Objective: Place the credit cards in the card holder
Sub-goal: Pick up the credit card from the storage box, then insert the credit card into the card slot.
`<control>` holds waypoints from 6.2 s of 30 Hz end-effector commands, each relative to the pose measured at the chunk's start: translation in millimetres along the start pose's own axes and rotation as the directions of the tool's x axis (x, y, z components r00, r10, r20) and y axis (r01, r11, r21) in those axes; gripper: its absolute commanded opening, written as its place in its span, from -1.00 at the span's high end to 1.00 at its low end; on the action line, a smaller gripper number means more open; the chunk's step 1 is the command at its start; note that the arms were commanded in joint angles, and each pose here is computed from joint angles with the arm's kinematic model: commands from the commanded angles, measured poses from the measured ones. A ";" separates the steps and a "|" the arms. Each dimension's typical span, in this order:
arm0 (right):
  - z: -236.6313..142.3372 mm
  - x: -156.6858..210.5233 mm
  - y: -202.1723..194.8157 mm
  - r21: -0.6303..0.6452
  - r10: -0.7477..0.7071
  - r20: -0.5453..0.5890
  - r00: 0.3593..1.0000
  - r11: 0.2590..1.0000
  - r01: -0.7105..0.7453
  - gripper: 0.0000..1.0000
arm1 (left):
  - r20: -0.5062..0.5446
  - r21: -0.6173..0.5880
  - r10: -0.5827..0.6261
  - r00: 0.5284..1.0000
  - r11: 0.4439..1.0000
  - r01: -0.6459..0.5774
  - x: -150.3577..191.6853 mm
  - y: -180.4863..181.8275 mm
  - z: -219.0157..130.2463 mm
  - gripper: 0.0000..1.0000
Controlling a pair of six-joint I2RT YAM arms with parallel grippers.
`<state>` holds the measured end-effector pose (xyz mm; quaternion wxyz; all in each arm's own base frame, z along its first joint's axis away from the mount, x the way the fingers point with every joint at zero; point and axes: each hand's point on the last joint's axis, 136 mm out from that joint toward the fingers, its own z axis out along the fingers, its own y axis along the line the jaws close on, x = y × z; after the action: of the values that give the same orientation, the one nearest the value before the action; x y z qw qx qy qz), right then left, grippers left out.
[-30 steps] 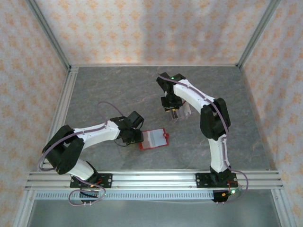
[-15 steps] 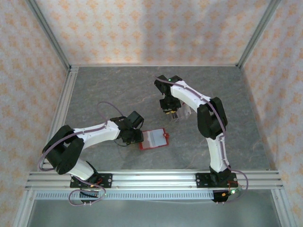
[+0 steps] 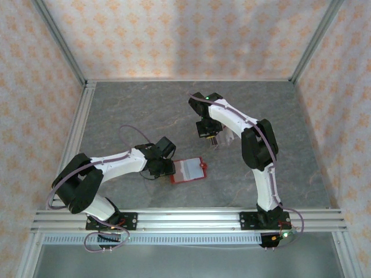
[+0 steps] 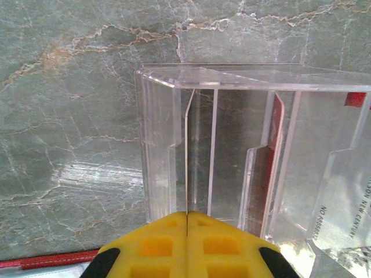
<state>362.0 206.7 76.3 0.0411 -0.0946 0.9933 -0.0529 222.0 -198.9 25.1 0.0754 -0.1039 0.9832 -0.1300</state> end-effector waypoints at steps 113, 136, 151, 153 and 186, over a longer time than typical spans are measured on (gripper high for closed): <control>15.8 137.9 116.8 -0.809 0.060 -0.029 0.998 0.585 -0.059 1.00 | -0.086 -0.170 0.070 0.994 0.982 -0.084 16.7 20.3 21.2 0.42; 20.5 142.7 116.4 -0.802 0.059 -0.061 0.996 0.591 -0.084 1.00 | -0.088 -0.165 0.062 0.994 0.983 -0.076 18.7 20.5 23.5 0.42; 15.6 133.3 125.6 -0.800 0.088 -0.045 0.995 0.594 -0.088 1.00 | -0.086 -0.152 0.061 0.994 0.986 -0.074 22.9 17.0 25.5 0.42; 14.4 131.5 126.7 -0.802 0.094 -0.044 0.995 0.590 -0.091 1.00 | -0.086 -0.150 0.061 0.994 0.986 -0.074 23.0 16.1 25.6 0.42; 17.3 126.5 152.7 -0.772 0.113 -0.039 0.993 0.627 -0.102 1.00 | -0.097 -0.042 0.035 0.995 0.998 -0.039 29.4 -1.9 23.0 0.42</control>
<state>204.4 315.8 27.2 -0.0114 -0.0383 0.9269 0.3731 223.6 -210.2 15.3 0.0771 -0.0832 0.9880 -0.1047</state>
